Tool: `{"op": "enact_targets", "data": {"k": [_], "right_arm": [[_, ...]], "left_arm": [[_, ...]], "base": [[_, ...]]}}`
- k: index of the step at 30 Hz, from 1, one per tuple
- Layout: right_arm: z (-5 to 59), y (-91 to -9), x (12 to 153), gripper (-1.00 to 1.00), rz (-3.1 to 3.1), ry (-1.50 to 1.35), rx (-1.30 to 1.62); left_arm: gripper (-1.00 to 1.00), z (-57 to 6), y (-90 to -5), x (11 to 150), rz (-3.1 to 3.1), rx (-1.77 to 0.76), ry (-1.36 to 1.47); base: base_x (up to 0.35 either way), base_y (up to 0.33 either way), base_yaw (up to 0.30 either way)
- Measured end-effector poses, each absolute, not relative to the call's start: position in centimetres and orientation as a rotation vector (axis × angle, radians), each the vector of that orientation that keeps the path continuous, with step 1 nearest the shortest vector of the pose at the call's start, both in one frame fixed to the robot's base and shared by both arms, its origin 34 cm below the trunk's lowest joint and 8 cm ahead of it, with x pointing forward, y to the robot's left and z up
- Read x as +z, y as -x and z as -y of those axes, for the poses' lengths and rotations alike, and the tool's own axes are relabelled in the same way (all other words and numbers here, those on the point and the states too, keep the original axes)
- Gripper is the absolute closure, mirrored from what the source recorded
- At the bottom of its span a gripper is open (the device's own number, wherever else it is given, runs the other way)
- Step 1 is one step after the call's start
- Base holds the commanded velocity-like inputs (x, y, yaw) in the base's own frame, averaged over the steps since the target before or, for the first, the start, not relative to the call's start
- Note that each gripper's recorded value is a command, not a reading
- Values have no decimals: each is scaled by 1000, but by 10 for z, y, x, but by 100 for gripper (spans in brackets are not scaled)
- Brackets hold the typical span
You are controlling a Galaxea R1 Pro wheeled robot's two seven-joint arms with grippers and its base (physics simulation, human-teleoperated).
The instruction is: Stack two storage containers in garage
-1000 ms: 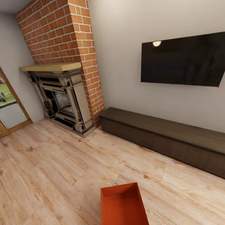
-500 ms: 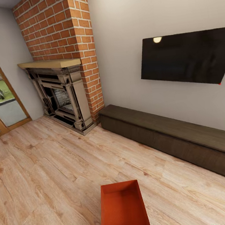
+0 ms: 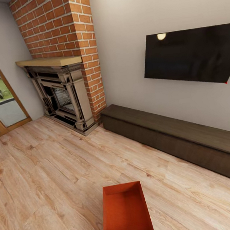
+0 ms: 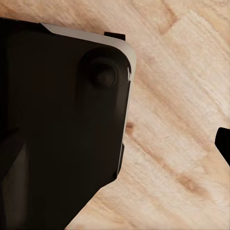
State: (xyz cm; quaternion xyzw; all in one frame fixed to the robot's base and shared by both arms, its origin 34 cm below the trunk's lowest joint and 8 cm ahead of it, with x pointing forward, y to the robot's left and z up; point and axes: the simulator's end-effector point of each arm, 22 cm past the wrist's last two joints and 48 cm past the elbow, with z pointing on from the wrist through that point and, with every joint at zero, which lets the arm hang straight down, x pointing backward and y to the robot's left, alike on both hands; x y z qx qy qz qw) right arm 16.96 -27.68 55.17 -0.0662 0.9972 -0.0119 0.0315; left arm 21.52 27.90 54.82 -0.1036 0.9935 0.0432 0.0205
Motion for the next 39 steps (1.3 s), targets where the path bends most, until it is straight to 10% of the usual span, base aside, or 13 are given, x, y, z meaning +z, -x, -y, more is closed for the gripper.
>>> {"op": "enact_targets", "data": {"k": [39], "right_arm": [[277,-145,550,-100,-3134,207,-30]], "left_arm": [[-100,-278,-190,544,-3143,146,325]], "base": [[0,0,0]]}}
